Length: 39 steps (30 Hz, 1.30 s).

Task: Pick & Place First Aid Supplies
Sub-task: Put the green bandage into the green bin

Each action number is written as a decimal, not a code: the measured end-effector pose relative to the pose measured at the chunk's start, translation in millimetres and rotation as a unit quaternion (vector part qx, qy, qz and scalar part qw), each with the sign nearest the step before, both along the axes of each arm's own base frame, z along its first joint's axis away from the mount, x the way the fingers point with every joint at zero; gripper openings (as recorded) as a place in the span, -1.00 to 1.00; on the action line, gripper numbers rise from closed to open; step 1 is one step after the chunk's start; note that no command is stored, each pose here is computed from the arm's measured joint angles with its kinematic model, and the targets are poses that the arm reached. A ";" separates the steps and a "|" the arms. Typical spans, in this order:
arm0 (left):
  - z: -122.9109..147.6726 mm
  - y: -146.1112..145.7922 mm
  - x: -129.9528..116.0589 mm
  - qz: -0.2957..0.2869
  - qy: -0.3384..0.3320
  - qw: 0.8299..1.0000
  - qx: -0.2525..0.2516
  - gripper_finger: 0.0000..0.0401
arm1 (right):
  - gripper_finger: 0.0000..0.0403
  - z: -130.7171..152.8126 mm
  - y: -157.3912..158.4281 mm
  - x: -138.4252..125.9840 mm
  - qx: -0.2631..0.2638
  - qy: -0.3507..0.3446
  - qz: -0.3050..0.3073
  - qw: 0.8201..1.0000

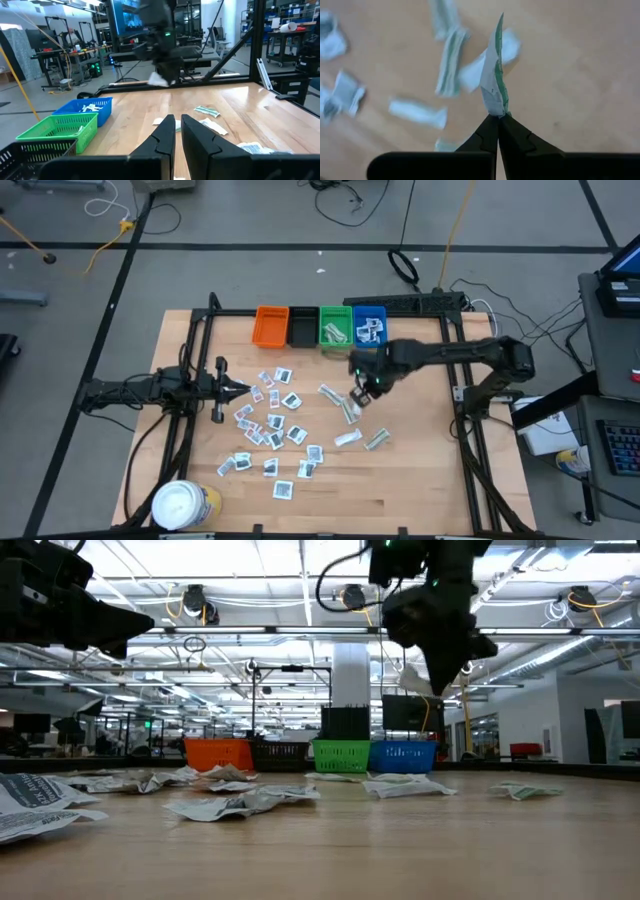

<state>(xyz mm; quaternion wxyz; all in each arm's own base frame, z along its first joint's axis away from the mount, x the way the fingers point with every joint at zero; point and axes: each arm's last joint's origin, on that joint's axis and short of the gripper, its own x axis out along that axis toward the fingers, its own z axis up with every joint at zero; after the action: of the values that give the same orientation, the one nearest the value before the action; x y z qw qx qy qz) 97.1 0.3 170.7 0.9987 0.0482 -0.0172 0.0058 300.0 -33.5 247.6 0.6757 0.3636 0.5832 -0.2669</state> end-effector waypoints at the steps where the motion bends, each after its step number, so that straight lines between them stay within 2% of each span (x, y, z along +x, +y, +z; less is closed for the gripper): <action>1: 0.0 0.0 0.0 0.000 0.000 1.000 0.000 -0.81 | -1.00 -1.0 -8.8 -0.6 -0.002 0.001 -0.009 1.000; 12: 0.1 0.0 0.0 0.000 0.000 1.000 0.000 -0.81 | -1.00 -2.0 -87.4 -21.4 -0.010 -0.001 -0.110 0.994; 15: 0.1 0.0 0.0 0.000 0.000 1.000 0.000 -0.81 | -1.00 -8.5 -104.9 -18.6 0.000 -0.006 -0.125 0.992; 19: 0.0 0.0 0.0 0.000 0.000 1.000 0.000 -0.81 | -1.00 -9.4 -129.8 -4.2 0.012 -0.009 -0.131 0.991; 31: 0.0 0.0 0.0 0.000 0.000 1.000 0.000 -0.81 | -1.00 -2.2 -207.9 58.2 -0.029 -0.066 -0.110 0.991; 39: 0.1 0.0 0.0 0.000 0.000 1.000 0.000 -0.81 | -1.00 -9.8 -231.7 80.8 -0.041 -0.086 -0.117 0.989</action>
<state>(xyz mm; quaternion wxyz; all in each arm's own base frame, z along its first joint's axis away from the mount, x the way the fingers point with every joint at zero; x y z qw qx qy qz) 97.1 0.3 170.7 0.9987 0.0482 -0.0172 0.0058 380.7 -265.2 237.8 0.7015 0.4228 0.4650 -0.3359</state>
